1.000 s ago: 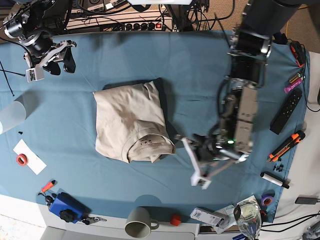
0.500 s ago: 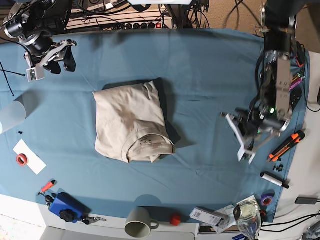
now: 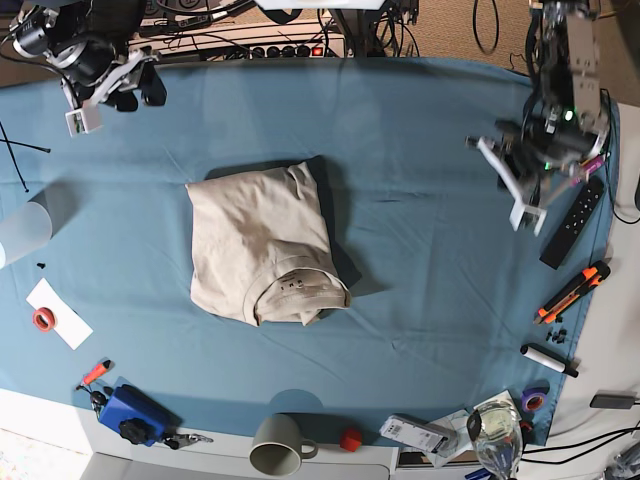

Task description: Fold the T-shirt properly

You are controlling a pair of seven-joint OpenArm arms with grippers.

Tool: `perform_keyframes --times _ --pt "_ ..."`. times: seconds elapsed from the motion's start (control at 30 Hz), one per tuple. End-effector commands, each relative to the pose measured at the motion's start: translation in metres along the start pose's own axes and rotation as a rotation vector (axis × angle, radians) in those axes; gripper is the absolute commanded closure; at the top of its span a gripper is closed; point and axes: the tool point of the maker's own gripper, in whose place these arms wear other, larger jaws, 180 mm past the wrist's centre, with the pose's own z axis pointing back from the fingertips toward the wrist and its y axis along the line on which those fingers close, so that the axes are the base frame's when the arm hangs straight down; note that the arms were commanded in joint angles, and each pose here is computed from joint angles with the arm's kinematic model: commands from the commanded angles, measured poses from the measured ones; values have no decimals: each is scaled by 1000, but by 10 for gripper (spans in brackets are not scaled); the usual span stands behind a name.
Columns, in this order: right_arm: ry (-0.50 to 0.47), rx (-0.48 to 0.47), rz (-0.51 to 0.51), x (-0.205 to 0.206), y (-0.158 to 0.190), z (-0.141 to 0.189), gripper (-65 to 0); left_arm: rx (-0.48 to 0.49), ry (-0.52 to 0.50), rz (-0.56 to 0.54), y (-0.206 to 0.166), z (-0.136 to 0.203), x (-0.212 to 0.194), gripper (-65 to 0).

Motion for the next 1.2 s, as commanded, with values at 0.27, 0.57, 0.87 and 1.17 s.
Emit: perform_keyframes --times 0.27,0.57,0.87,1.17 --pt "71 29 -78 -42 21 8 -319 1 112 12 -13 36 -68 0" --pt "231 -3 -107 -92 21 26 -319 -63 248 112 -48 56 -142 0" --pt "353 -6 -201 -137 12 24 -319 -80 299 136 -56 61 -167 0" --pt "615 60 -232 -223 -2 -20 -319 -87 463 225 -48 25 -243 0"
